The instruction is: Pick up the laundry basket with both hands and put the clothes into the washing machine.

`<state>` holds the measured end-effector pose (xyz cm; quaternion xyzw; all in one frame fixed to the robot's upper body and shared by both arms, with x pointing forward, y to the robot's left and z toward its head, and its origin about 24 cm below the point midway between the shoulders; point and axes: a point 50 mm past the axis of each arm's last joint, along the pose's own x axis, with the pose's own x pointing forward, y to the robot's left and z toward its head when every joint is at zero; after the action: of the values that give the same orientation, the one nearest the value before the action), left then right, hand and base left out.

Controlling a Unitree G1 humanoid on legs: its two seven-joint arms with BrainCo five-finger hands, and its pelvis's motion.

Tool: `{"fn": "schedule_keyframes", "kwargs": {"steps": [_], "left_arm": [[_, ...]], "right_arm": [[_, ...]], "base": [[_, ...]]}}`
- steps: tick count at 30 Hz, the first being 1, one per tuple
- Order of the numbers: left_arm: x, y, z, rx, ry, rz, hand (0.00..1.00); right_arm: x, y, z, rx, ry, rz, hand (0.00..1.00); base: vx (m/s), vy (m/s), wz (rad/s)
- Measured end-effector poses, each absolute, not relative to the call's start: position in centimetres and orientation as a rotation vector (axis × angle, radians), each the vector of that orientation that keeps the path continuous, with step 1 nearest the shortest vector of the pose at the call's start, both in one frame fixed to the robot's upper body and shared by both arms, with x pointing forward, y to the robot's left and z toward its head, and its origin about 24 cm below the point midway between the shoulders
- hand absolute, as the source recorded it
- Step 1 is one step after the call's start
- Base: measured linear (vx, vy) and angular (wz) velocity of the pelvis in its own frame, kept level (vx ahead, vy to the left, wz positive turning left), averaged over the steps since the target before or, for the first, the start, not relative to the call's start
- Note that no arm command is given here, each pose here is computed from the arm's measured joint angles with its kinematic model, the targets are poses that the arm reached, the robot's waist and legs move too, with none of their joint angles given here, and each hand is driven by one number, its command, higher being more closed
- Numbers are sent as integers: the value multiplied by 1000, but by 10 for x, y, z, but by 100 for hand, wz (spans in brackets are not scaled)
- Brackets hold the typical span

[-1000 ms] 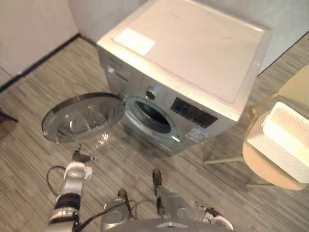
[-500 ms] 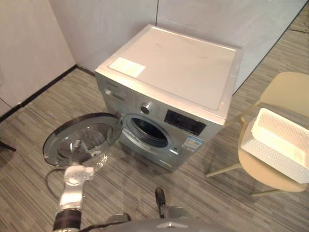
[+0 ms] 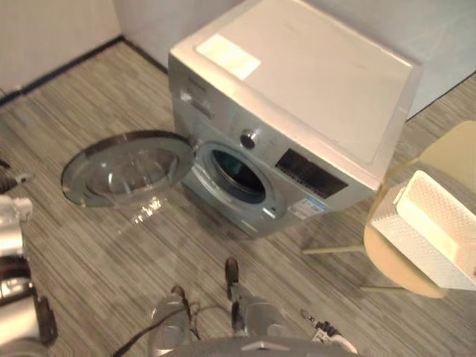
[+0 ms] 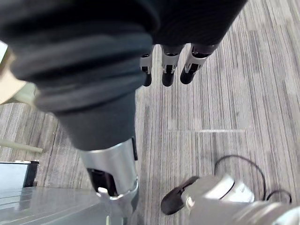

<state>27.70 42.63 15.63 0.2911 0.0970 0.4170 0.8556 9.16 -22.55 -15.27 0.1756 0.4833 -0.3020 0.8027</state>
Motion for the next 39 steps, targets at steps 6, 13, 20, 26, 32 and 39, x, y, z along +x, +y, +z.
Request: {"fn": "schedule_keyframes", "kwargs": {"steps": [6,13,20,26,32,39], "left_arm": [[313,404,226,792,56,823,0],[330,388,299,947,-34,912,0],[344,374,298,1209,62,848,0],[356,371,264,1317,274,674,0],[365,358,239,1540,411,485,0],[373,324,206,1740,479,179,0]], "right_arm": [[107,-217,-149,386,984,-591,0],[160,-197,-128,365,825,-436,0],[176,-190,-122,347,774,-375,0],[171,-184,-132,339,856,-351,0],[166,-181,-138,338,916,-327,0],[177,-177,-134,353,895,-279,0]], "base": [[-82,-16,23],[11,-28,13],[44,-13,23],[7,9,12],[-16,42,11],[-21,79,-3]]}}
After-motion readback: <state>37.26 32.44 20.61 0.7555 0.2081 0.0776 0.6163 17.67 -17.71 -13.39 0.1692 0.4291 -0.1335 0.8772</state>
